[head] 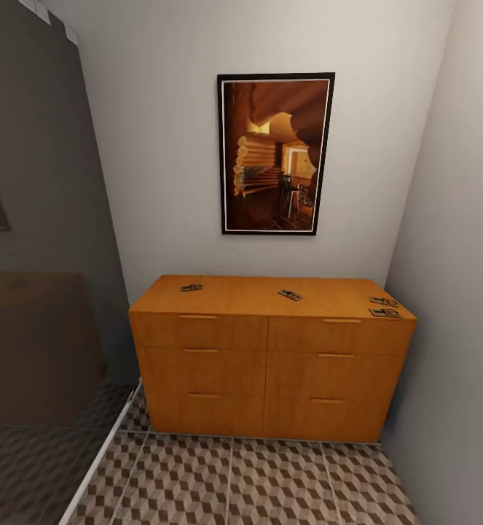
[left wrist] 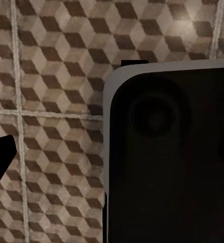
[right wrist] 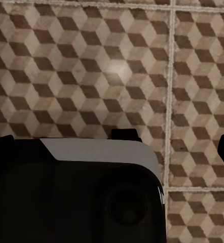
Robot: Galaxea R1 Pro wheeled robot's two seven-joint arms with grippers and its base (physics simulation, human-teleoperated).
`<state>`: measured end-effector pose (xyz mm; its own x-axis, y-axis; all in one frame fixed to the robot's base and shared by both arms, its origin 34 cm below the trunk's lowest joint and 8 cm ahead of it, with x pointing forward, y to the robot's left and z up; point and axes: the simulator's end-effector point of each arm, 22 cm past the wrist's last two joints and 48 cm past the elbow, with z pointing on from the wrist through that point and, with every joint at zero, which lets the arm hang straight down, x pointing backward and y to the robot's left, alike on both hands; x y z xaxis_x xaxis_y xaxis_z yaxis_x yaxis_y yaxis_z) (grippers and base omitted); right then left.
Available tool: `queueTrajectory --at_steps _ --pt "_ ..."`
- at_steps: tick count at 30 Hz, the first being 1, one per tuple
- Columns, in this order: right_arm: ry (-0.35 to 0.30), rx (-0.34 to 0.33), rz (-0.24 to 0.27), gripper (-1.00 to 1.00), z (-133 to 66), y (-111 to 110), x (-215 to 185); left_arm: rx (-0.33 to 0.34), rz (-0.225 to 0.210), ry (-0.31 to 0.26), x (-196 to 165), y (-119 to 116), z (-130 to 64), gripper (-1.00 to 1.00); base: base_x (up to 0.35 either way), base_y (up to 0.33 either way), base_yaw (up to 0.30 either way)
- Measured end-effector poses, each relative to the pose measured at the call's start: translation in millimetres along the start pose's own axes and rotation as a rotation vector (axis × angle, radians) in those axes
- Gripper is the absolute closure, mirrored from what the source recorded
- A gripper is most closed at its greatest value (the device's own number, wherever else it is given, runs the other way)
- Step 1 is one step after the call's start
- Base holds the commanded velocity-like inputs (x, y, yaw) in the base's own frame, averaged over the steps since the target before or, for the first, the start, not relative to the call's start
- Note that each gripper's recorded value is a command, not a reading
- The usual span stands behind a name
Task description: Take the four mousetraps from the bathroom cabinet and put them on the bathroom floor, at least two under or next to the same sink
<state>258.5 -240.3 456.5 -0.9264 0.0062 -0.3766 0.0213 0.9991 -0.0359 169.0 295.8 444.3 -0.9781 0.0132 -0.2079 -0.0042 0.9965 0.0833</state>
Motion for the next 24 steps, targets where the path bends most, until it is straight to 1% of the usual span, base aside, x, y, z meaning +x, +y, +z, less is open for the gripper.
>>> queueTrajectory --at_steps 24 --pt "0.000 0.000 0.000 -1.00 0.0 0.0 0.0 0.001 0.000 0.001 0.4 -0.8 -0.1 -1.00 0.000 0.000 0.000"
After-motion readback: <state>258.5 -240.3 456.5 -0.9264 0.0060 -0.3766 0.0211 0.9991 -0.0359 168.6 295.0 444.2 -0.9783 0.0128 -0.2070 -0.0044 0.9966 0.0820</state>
